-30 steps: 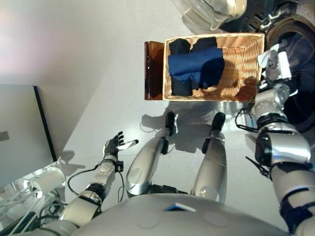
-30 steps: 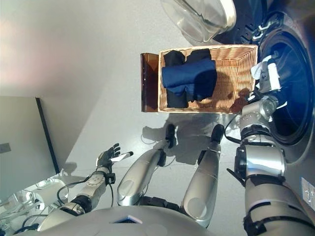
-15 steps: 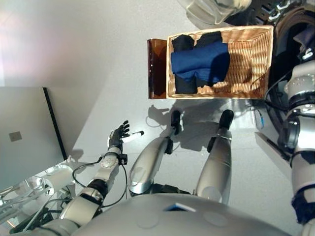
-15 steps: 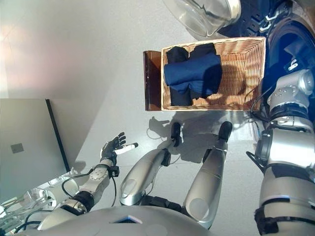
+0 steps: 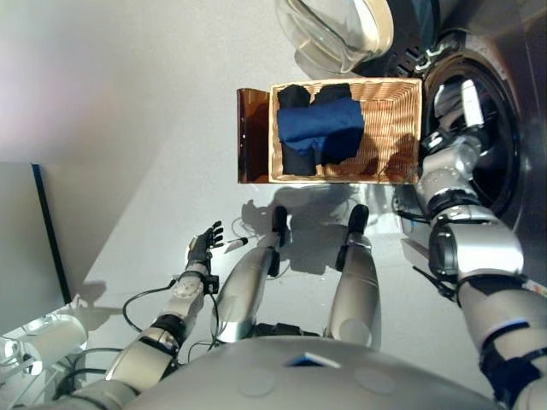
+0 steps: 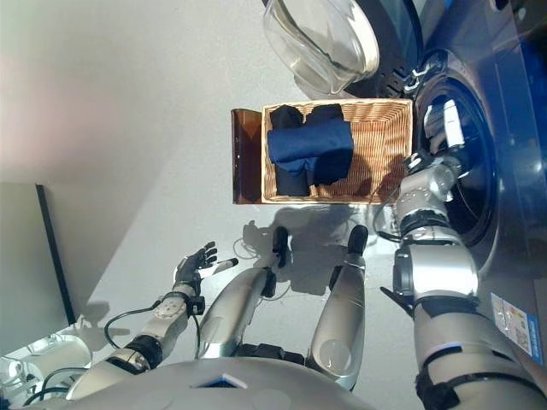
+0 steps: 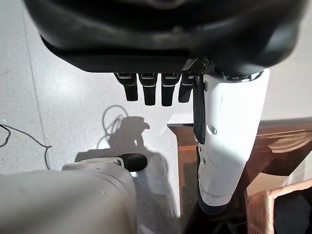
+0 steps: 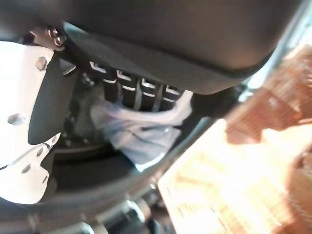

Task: Pick up the clothes and place them into the washing machine

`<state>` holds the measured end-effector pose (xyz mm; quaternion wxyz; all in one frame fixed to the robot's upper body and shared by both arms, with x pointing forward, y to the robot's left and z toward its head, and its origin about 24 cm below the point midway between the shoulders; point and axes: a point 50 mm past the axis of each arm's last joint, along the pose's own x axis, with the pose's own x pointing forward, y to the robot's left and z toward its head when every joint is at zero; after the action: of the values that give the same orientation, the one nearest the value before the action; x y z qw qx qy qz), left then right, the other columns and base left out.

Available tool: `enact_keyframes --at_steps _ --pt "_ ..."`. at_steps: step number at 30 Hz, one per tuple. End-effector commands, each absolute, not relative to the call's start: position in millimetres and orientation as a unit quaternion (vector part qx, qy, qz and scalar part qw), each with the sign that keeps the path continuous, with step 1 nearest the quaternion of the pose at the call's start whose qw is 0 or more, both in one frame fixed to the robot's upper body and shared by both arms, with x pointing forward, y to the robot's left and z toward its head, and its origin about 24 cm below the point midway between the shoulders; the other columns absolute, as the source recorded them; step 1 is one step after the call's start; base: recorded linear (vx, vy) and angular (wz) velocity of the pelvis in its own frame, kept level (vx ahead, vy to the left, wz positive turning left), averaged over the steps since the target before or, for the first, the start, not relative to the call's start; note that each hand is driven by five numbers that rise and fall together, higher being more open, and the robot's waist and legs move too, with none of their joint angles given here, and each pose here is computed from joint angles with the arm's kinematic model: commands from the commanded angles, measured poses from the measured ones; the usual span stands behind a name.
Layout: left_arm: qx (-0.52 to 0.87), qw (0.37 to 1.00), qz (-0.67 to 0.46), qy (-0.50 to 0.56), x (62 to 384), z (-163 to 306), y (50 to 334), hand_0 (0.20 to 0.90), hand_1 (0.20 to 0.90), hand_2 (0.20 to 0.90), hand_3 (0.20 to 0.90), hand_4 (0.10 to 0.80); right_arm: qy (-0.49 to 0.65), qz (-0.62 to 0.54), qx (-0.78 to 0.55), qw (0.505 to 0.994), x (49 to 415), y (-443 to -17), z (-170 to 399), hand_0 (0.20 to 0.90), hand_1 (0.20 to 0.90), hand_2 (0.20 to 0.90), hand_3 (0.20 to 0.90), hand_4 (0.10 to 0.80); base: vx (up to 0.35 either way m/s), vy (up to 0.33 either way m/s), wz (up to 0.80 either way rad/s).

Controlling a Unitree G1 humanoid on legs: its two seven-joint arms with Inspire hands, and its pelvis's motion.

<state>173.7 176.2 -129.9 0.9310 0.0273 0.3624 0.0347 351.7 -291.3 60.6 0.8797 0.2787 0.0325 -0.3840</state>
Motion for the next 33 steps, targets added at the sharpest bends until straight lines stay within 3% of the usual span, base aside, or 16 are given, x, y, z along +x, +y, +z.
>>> enact_keyframes --at_steps 1,14,22,27,33 --pt "0.070 0.915 0.088 0.387 163 -132 217 0.900 0.900 0.900 0.900 0.800 0.000 -0.258 0.277 0.925 373 -241 73 0.900 0.900 0.900 0.900 0.800 -0.026 -0.010 0.07" --pt "0.084 0.916 0.092 0.382 168 -129 223 0.900 0.900 0.900 0.900 0.800 0.062 -0.218 0.309 0.924 357 -199 29 0.900 0.900 0.900 0.900 0.800 0.012 -0.005 0.05" --pt "0.088 0.909 0.093 0.397 164 -133 221 0.900 0.900 0.900 0.900 0.800 0.130 -0.216 0.300 0.920 323 -191 -20 0.900 0.900 0.900 0.900 0.800 0.022 -0.007 0.00" --pt "0.088 0.902 0.096 0.412 158 -137 222 0.900 0.900 0.900 0.900 0.800 0.192 -0.229 0.264 0.917 287 -199 -57 0.900 0.900 0.900 0.900 0.800 0.085 -0.020 -0.03" --pt "0.105 0.887 0.102 0.439 145 -142 230 0.900 0.900 0.900 0.900 0.800 0.307 -0.231 0.128 0.914 226 -220 -103 0.900 0.900 0.900 0.900 0.800 0.095 -0.014 -0.07"
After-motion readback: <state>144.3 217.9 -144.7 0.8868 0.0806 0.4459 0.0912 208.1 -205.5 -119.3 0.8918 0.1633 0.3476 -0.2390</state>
